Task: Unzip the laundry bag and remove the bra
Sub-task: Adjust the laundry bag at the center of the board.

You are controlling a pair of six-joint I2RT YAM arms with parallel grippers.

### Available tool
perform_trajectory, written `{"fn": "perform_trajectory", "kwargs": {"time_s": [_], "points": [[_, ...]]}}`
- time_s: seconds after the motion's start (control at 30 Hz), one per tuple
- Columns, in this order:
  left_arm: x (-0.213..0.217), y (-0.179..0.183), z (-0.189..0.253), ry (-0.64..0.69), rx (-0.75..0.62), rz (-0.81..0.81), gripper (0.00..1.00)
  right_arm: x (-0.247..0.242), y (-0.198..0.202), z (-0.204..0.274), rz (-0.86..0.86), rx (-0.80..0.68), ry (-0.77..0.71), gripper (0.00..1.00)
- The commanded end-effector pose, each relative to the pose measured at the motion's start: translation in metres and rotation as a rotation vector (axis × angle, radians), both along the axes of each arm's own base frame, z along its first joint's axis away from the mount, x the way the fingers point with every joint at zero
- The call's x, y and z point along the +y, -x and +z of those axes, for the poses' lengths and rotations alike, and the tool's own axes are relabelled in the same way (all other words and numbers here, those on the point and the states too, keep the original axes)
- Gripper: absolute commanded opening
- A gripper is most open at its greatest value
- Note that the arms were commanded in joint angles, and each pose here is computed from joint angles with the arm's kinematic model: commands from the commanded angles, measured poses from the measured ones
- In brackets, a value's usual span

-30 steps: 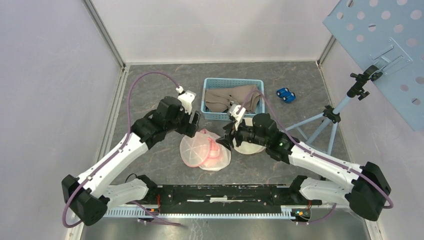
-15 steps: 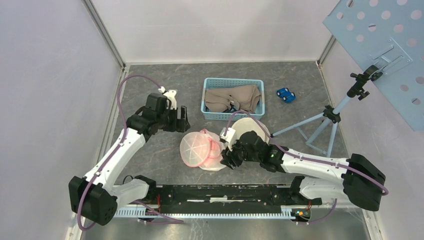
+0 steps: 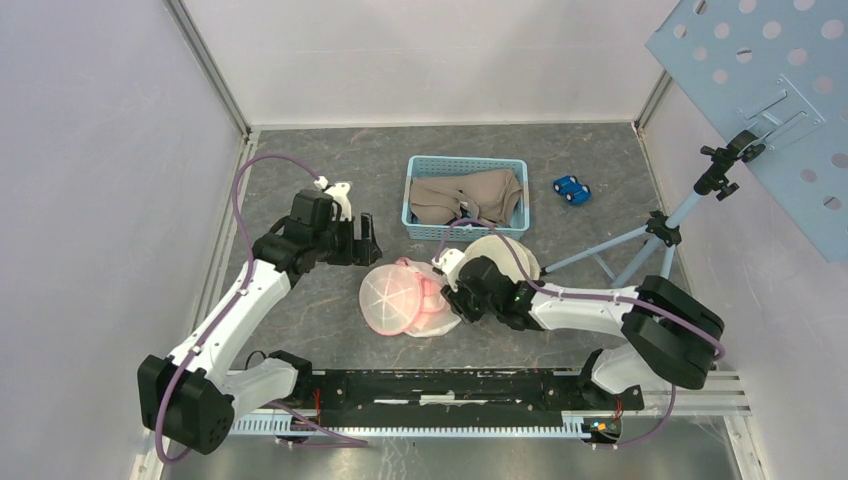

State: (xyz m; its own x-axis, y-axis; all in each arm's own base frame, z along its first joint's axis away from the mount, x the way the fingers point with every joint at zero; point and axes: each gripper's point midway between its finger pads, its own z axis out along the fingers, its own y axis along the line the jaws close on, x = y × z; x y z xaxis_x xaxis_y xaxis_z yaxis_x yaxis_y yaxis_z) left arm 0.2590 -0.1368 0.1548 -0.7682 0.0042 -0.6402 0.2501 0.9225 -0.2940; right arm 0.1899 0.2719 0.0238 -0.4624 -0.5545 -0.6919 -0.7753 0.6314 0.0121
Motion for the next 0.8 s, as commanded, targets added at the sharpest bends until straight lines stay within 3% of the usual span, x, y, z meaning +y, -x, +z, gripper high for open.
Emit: {"fn": "perform_trajectory", "kwargs": {"time_s": [0.0,0.37,0.77], "points": [[0.006,-0.006,0.002,0.008,-0.019,0.054,0.89,0.021,-0.047,0.036,-0.085,-0.115,-0.087,0.40],[-0.009,-0.006,-0.027,0.087,0.061,0.065,0.90,0.049,-0.090,0.050,-0.088,-0.126,-0.154,0.38],[-0.037,0.015,-0.046,0.287,0.150,0.037,0.84,0.029,-0.060,0.087,-0.111,-0.109,-0.275,0.52]]}}
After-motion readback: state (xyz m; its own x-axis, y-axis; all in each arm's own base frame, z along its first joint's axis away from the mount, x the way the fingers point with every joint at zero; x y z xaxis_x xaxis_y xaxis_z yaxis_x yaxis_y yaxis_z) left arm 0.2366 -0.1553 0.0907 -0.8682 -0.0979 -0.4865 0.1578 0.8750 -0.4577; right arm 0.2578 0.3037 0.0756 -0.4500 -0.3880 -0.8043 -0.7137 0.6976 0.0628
